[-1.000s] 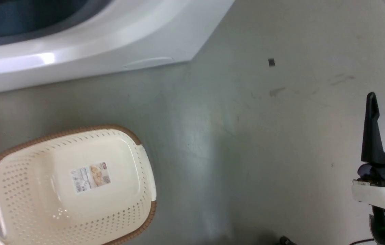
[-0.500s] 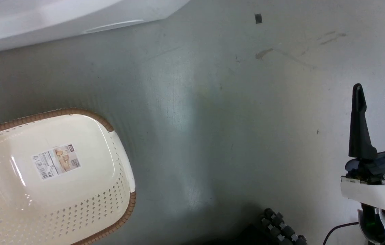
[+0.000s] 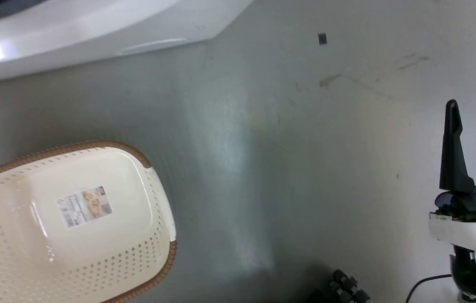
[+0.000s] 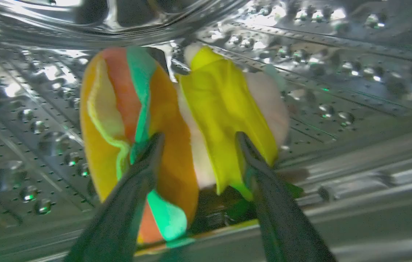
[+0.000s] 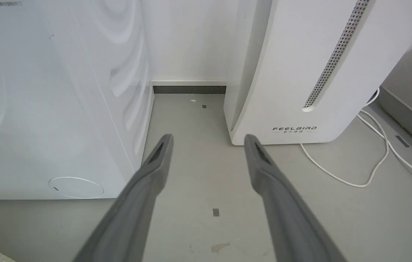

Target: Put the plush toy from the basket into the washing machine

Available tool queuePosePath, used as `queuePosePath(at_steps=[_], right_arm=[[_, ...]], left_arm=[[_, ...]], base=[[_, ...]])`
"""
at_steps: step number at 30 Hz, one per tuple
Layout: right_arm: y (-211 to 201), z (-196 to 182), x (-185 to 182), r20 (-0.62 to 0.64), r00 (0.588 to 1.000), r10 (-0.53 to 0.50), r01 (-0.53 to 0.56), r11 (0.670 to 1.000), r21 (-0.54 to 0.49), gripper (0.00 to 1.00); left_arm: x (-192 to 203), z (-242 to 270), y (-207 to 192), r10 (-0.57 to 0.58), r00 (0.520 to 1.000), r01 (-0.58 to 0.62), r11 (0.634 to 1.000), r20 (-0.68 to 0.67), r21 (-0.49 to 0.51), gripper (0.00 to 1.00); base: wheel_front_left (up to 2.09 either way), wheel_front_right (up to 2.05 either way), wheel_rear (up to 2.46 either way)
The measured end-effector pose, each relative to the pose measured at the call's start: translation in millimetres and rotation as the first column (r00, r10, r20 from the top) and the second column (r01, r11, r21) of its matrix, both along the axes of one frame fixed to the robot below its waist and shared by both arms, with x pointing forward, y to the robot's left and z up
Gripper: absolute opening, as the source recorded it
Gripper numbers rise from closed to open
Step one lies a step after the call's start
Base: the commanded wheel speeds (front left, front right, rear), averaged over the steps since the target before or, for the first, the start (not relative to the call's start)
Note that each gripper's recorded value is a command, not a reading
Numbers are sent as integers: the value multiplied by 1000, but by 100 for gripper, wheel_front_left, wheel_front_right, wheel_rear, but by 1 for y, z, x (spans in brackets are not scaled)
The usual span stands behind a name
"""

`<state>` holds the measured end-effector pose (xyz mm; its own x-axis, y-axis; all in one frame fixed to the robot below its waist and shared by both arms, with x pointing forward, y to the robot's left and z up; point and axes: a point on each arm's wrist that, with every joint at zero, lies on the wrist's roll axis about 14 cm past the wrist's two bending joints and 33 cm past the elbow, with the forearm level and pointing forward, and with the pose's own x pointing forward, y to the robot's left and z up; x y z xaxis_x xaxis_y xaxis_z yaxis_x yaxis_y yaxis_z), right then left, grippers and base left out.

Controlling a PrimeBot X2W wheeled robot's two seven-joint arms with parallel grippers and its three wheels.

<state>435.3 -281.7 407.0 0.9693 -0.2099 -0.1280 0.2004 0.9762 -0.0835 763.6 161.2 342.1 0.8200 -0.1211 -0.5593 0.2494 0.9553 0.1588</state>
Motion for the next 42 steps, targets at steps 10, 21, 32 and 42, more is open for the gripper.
queuePosePath(at_steps=[10, 21, 32, 42], right_arm=[[3, 67, -3, 151, 988, 32, -20, 996, -82, 100], [23, 130, -25, 305, 949, 84, -59, 994, -92, 100], [45, 175, -52, 422, 896, 137, -114, 990, -80, 100], [66, 186, -68, 457, 870, 185, -178, 982, -59, 100]], left_arm=[[-65, 54, -20, -52, 991, 63, 994, 123, -88, 100], [-139, 156, -17, -93, 908, 151, 982, 408, -113, 100], [-236, 214, 17, 23, 804, 96, 981, 595, -169, 100], [-337, 202, 32, 181, 759, -14, 965, 626, -263, 100]], base=[[0, 0, 0], [0, 0, 0], [0, 0, 0], [0, 0, 0]])
